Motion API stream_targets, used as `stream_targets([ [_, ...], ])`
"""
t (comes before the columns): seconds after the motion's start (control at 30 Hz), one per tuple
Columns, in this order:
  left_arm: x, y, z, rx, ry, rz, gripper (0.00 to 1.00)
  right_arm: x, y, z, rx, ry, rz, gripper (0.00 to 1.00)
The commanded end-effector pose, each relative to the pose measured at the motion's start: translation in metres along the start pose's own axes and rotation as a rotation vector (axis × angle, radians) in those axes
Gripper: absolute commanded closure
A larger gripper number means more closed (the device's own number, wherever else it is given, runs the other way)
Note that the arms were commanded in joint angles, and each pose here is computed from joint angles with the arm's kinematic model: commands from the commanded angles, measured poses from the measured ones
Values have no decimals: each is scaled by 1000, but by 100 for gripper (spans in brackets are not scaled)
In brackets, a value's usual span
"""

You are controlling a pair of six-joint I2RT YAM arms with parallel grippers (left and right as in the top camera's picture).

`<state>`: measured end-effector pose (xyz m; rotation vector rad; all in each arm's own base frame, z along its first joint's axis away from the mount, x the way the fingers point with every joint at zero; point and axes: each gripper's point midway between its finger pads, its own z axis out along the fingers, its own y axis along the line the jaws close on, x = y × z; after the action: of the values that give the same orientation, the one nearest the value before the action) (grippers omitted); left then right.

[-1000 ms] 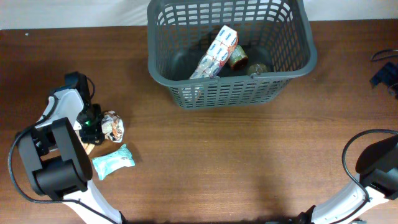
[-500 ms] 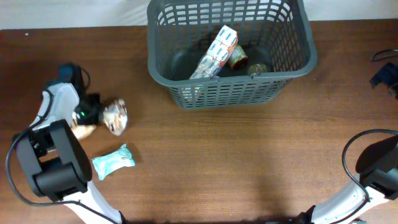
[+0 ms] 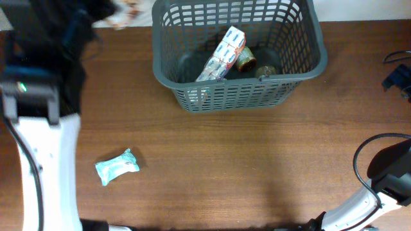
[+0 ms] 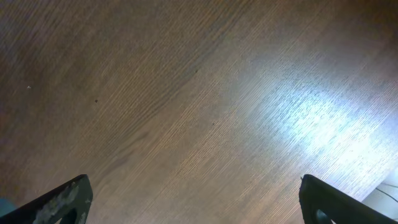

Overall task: Pack container
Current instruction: 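Lift the snack bag and carry it over the basket, then drop the snack bag into the basket by opening the left gripper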

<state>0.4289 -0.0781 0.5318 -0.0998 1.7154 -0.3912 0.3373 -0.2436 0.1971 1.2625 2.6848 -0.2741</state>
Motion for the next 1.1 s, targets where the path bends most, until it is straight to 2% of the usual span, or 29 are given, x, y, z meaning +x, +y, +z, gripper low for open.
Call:
stream_targets([
  [0.0,38,-38,26,90,80,292,98,0,-2,-3,-4,-7,0,1],
  [0.13,69,-73,47,157,129,319,98,0,-2,-3,-4,-7,0,1],
  [0.23,97,-82,69,175,185,328,98,0,-2,-3,-4,-7,0,1],
  [0.53,175,-72,133,154,335,341,98,0,-2,-3,-4,-7,0,1],
  [0.87,238,-56,164,126,472,349,98,0,-2,-3,-4,-7,0,1],
  [1.07,242,-54,166,124,480,350,79,0,-2,-3,-4,-7,0,1],
])
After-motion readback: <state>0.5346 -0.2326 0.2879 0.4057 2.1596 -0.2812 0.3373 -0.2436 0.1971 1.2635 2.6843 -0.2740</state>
